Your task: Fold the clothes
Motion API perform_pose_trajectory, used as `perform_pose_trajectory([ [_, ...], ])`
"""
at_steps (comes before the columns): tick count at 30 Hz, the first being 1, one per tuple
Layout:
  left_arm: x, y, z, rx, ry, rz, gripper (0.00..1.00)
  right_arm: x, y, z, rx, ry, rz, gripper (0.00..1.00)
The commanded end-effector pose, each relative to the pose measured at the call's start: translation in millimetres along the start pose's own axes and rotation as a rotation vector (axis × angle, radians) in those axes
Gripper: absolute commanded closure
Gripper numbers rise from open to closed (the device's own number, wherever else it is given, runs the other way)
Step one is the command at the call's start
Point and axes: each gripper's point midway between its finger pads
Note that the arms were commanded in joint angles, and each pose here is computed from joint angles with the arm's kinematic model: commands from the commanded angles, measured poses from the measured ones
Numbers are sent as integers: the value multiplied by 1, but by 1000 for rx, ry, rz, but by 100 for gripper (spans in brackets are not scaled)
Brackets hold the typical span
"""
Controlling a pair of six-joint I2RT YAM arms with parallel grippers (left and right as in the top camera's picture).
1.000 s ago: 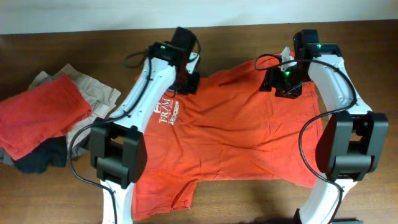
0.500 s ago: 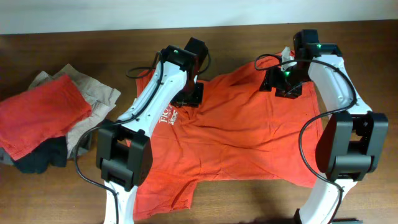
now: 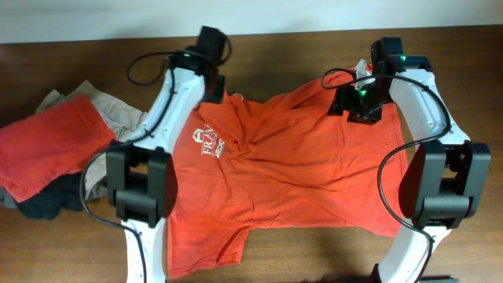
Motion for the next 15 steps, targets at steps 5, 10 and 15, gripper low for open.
perform_pose_trajectory([
  [5,2,-17,-40,-194,-19,-184,44,-2,-2,-6,-13,13,7,38],
  [10,-8,-21,-43,-231,18,-184,58,-2,-2,-6,-13,13,7,38],
  [15,-17,-20,-43,-234,55,-194,96,-2,-2,-6,-14,14,6,39],
])
Point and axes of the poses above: each gripper's point midway between its finger pads, its own z axis back along the fingers, its own y axis along the line the jaws close on, x = y × z, and after that the axes turned 10 degrees about -z, right-handed
